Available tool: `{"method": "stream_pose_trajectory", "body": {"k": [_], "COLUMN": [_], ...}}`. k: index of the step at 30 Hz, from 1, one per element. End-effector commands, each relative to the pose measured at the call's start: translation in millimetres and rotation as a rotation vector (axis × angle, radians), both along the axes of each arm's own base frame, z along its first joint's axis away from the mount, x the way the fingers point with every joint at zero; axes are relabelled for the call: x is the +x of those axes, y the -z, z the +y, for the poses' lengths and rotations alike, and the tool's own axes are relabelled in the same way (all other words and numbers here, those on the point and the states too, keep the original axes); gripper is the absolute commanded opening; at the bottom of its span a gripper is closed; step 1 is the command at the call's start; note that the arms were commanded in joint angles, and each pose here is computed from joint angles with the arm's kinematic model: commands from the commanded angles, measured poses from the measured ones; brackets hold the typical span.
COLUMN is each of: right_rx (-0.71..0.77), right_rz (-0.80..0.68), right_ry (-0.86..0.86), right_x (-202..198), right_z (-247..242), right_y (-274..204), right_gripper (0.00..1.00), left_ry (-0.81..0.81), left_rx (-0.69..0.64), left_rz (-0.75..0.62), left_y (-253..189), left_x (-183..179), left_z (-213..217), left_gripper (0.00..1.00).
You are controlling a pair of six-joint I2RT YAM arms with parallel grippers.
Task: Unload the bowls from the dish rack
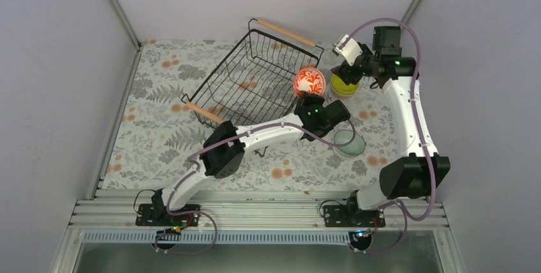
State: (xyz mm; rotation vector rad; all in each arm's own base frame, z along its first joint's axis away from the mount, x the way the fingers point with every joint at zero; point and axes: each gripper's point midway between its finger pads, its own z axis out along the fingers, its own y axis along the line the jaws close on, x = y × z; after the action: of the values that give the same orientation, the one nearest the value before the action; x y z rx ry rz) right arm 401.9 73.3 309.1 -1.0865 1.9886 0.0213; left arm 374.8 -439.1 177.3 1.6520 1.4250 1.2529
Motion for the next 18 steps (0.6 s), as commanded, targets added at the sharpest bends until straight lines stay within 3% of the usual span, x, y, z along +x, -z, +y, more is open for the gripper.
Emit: {"method": "stream_pose_trajectory", "body": {"k": [1, 18], "right_rx": [-0.049, -0.071], "right_rz": [-0.047, 0.060], "right_ry": [-0.091, -0.200], "right_x": [5.1, 15.1], "right_z": [11.8, 46.5], "right_y": [-0.2, 28.3], "right_gripper": [0.70, 0.62], "left_ry": [-0.044, -0.045], "left_rx": [-0.003, 0.039], "left_rz": [-0.097, -0.157], "left_y": [-22.8, -40.0], "left_x": [9.7, 19.5], "left_z": [-1.9, -4.6], "left_gripper": [0.02, 0.02]}}
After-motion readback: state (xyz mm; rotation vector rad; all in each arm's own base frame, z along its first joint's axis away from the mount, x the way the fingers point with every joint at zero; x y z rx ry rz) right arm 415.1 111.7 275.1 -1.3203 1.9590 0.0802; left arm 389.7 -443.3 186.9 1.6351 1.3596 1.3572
